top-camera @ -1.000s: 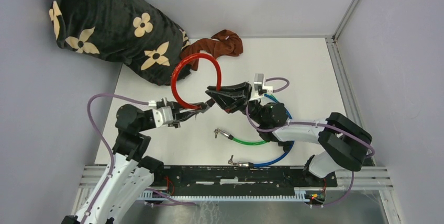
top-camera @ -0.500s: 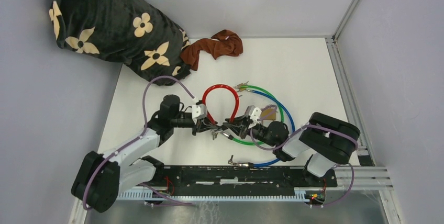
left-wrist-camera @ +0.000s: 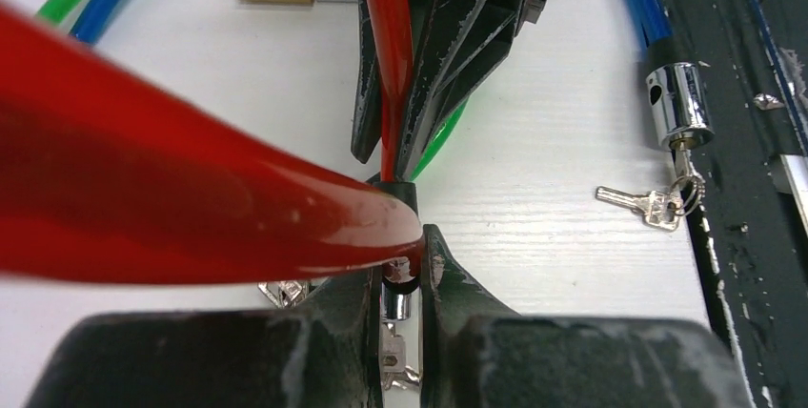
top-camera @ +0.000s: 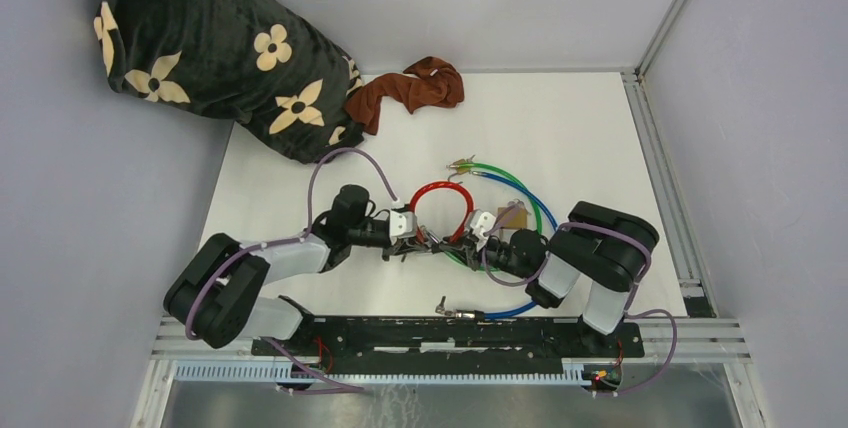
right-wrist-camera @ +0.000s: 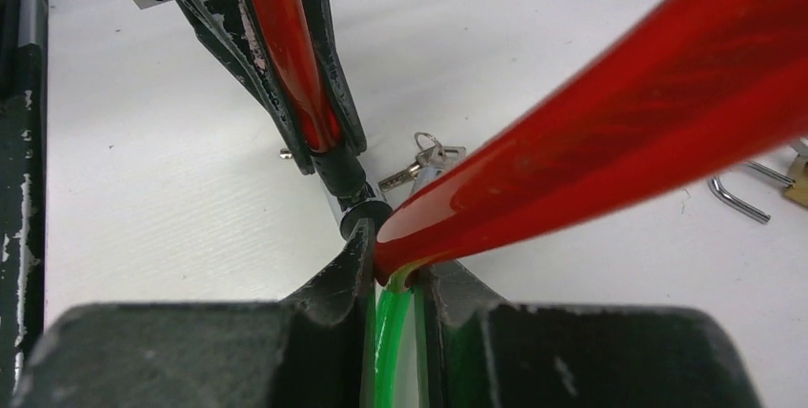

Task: Lock with the key
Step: Lock the lock.

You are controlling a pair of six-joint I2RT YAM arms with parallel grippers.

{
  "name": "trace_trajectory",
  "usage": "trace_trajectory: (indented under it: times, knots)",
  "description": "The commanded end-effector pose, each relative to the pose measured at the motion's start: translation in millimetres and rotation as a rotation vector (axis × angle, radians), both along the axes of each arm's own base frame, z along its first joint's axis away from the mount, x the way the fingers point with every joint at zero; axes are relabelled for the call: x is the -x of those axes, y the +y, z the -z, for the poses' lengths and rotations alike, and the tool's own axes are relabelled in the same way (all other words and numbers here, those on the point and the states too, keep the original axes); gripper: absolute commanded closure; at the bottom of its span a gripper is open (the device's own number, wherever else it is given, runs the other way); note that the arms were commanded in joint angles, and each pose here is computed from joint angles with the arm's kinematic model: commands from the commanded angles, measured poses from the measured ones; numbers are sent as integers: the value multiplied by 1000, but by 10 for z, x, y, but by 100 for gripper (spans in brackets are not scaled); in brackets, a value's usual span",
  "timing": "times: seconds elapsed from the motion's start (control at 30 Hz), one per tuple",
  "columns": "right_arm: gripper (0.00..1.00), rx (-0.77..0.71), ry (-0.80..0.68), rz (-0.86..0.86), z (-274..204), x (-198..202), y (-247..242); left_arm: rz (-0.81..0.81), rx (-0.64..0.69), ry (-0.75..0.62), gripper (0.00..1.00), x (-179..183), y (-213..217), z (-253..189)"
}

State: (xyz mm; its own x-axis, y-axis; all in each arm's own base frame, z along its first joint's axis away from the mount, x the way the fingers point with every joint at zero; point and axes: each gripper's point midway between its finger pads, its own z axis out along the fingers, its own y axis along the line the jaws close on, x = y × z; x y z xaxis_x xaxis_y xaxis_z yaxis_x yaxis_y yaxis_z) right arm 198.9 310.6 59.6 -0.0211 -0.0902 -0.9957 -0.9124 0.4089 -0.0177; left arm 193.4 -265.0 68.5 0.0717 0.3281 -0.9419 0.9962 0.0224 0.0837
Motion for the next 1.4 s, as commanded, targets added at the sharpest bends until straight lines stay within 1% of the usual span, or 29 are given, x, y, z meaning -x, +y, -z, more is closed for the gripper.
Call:
trace_trajectory:
  times: [0.0,0.07,0.17,0.2,0.33,0.37,0.4,0.43,0.6,0.67,0.73,0.77,0.8,0.87,0.9,0.93,1.0,1.03,1.1,1.17,1.27,1.37]
  knots:
    - [80,-281,-327,-85,-954,130,77,16,-70,-93,98,-72,-54,154]
    - [71,-268,-317,-78,-919,166,9,38,-86,-78,98,-5,-67,207]
    - [64,-262,-296,-53,-903,208,-115,39,-102,-38,98,42,-82,278]
    - [60,-264,-286,-43,-905,221,-161,26,-102,-26,98,26,-89,286]
    - [40,-282,-208,9,-887,262,-380,-23,-104,33,98,-37,-120,243]
    - [32,-279,-198,17,-874,291,-437,-16,-105,41,98,-19,-120,242]
    - [27,-277,-192,30,-865,304,-486,-11,-105,44,98,-8,-120,247]
    - [25,-272,-185,42,-845,317,-539,-12,-105,46,98,-7,-119,263]
    - [24,-285,-110,86,-797,328,-711,-43,-110,70,98,-47,-122,296]
    - [25,-284,-87,92,-765,402,-801,-43,-111,83,98,-46,-129,294]
    - [27,-253,-48,60,-655,497,-811,-50,-113,92,98,-48,-127,305]
    - [28,-203,-10,35,-522,523,-770,-49,-113,93,98,-42,-124,311]
    - [28,-110,55,10,-298,537,-720,-48,-113,95,98,-33,-120,321]
    - [28,35,58,-36,-283,448,-591,-48,-116,103,98,-27,-119,339]
    - [29,104,38,-58,-341,417,-571,-50,-118,109,98,-25,-120,349]
    - [29,136,14,-89,-421,435,-562,-53,-118,113,98,-26,-119,357]
    - [30,161,-46,-183,-643,546,-532,-53,-120,113,98,-22,-116,367]
    - [30,150,-68,-230,-781,603,-499,-53,-120,116,98,-19,-113,373]
    - [30,162,-110,-277,-1010,633,-468,-56,-120,119,98,-12,-107,380]
    - [29,186,-192,-294,-1348,554,-418,-49,-118,116,98,6,-103,380]
    - [25,294,-285,-297,-1741,379,-396,-39,-115,113,98,32,-99,375]
    - [19,457,-339,-307,-1836,181,-417,-17,-112,98,98,66,-91,367]
